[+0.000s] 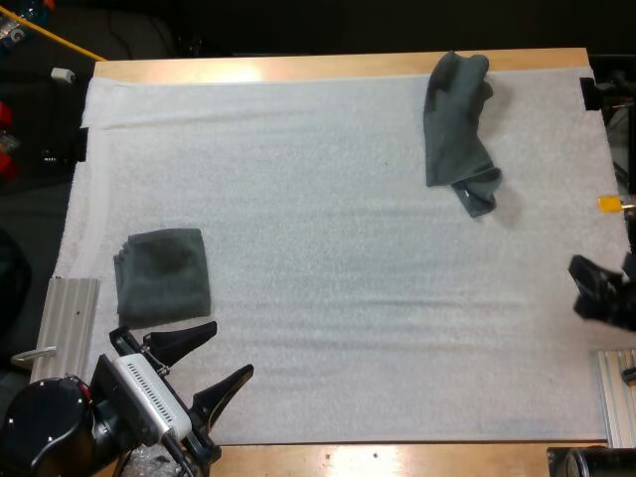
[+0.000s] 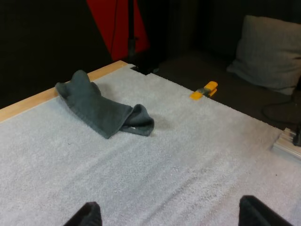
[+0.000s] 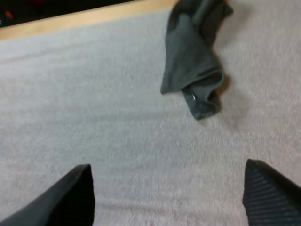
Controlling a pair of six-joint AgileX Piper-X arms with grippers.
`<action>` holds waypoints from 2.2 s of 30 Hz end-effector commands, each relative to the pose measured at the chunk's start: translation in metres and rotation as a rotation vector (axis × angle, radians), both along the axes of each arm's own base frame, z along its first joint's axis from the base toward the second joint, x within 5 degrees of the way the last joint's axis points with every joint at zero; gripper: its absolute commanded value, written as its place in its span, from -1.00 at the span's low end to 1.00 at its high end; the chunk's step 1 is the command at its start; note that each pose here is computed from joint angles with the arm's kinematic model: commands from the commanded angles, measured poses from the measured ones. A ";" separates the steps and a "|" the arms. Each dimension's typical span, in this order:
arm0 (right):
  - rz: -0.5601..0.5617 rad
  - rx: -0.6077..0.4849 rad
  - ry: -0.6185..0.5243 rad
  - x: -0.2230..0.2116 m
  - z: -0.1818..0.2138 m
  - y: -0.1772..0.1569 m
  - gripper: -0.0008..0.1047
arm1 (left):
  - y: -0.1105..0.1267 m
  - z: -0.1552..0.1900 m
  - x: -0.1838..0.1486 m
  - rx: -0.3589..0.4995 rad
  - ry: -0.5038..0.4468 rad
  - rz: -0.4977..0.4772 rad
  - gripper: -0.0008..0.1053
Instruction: Pick towel from pile, fold and stack
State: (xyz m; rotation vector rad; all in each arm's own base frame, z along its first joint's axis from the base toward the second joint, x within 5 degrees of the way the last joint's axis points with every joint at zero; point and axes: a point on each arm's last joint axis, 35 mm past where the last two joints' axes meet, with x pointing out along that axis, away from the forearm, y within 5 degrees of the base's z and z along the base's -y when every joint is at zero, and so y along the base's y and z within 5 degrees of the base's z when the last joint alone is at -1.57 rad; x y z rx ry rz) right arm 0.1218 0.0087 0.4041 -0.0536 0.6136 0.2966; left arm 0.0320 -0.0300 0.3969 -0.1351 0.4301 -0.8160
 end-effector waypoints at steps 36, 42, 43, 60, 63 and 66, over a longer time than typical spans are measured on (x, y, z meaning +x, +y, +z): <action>-0.061 0.001 0.374 0.245 -0.213 0.050 0.23 | 0.001 0.003 0.001 -0.016 0.006 0.031 0.11; -0.107 0.030 0.398 0.257 -0.243 0.051 0.21 | 0.000 0.003 0.000 -0.017 0.006 0.029 0.11; -0.116 0.038 0.396 0.258 -0.245 0.051 0.19 | 0.000 0.003 0.000 -0.017 0.006 0.029 0.11; -0.143 0.116 0.307 0.264 -0.229 0.056 -0.99 | 0.000 0.003 0.000 -0.017 0.006 0.029 0.11; -0.050 0.091 0.202 0.257 -0.193 0.063 -0.99 | 0.000 0.003 0.000 -0.017 0.006 0.029 0.11; 0.070 0.097 0.078 0.241 -0.148 0.073 -0.99 | 0.000 0.003 0.000 -0.017 0.006 0.029 0.11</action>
